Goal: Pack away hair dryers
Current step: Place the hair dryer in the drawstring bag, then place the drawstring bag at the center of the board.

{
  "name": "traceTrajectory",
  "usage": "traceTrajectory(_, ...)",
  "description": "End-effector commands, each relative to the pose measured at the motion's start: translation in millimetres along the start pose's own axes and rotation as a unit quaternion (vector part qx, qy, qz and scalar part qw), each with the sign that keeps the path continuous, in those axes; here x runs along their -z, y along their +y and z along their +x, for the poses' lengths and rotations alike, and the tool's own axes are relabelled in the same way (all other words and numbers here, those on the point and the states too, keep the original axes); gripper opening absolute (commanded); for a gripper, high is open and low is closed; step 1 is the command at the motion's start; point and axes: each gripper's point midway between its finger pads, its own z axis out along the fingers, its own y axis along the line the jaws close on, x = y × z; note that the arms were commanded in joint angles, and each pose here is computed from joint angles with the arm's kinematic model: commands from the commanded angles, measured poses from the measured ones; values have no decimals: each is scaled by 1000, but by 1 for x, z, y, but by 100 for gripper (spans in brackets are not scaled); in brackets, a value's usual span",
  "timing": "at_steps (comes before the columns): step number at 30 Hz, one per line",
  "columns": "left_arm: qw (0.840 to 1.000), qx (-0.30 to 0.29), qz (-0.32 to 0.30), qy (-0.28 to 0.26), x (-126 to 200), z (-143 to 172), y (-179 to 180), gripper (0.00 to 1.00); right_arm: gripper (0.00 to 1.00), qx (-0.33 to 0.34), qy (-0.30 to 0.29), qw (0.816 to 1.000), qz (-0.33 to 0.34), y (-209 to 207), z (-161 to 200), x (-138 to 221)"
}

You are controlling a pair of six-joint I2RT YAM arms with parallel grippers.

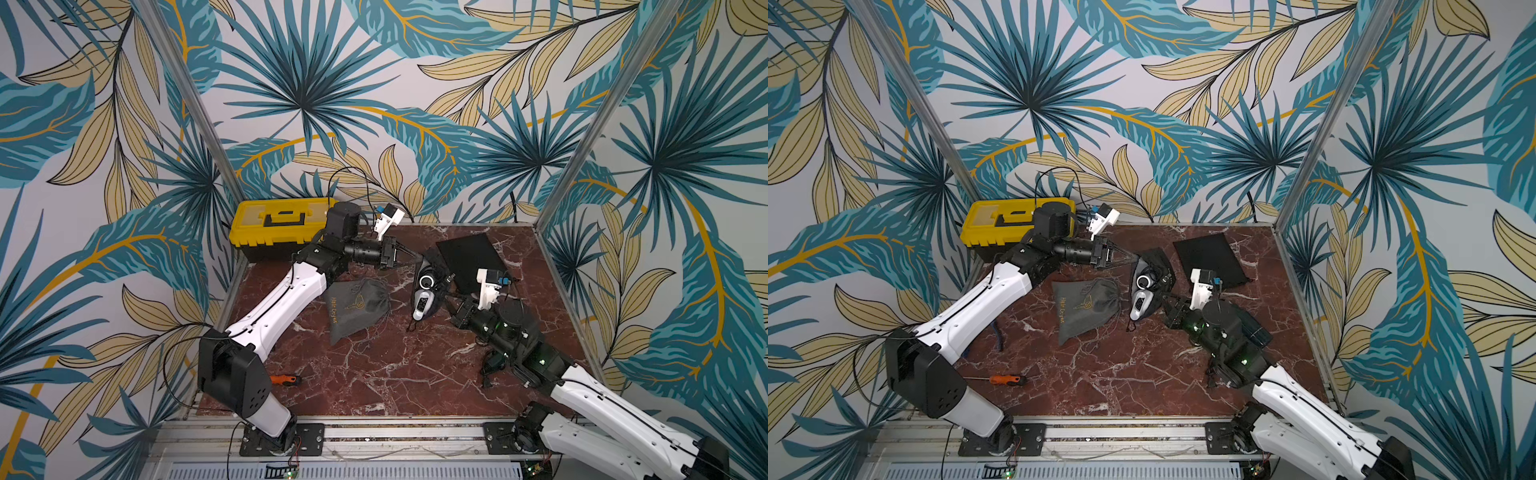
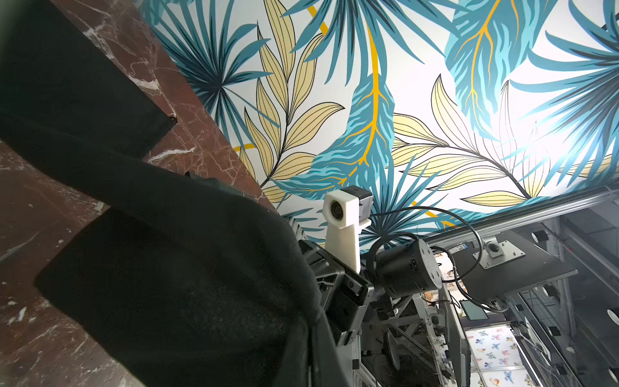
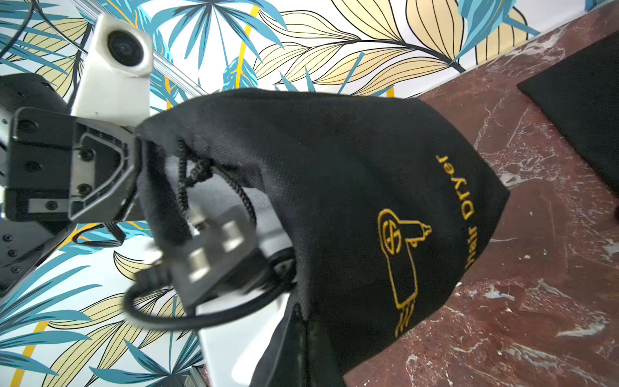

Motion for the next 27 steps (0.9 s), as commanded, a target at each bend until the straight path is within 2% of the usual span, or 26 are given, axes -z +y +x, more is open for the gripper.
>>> traceTrajectory(1,1000,-14,0,-13,6,2,-2,0,0,11,-6,1000,5,5,-9,8)
traceTrajectory(6,998,27,-51,-33,6,2,32,0,0,22,16,1000,11,16,-15,7)
traceTrajectory(13,997,7,-59,-53,22,-9,23,0,0,31,-12,999,14,19,-29,12)
traceTrajectory(17,995,0,-66,-72,37,-17,19,0,0,36,-6,999,30,18,-31,12)
traceTrajectory(23,994,33,-72,-80,31,-7,42,0,0,39,75,994,69,-1,3,-16)
traceTrajectory(27,993,39,-82,-76,24,-1,52,0,0,37,101,991,81,-12,19,-26)
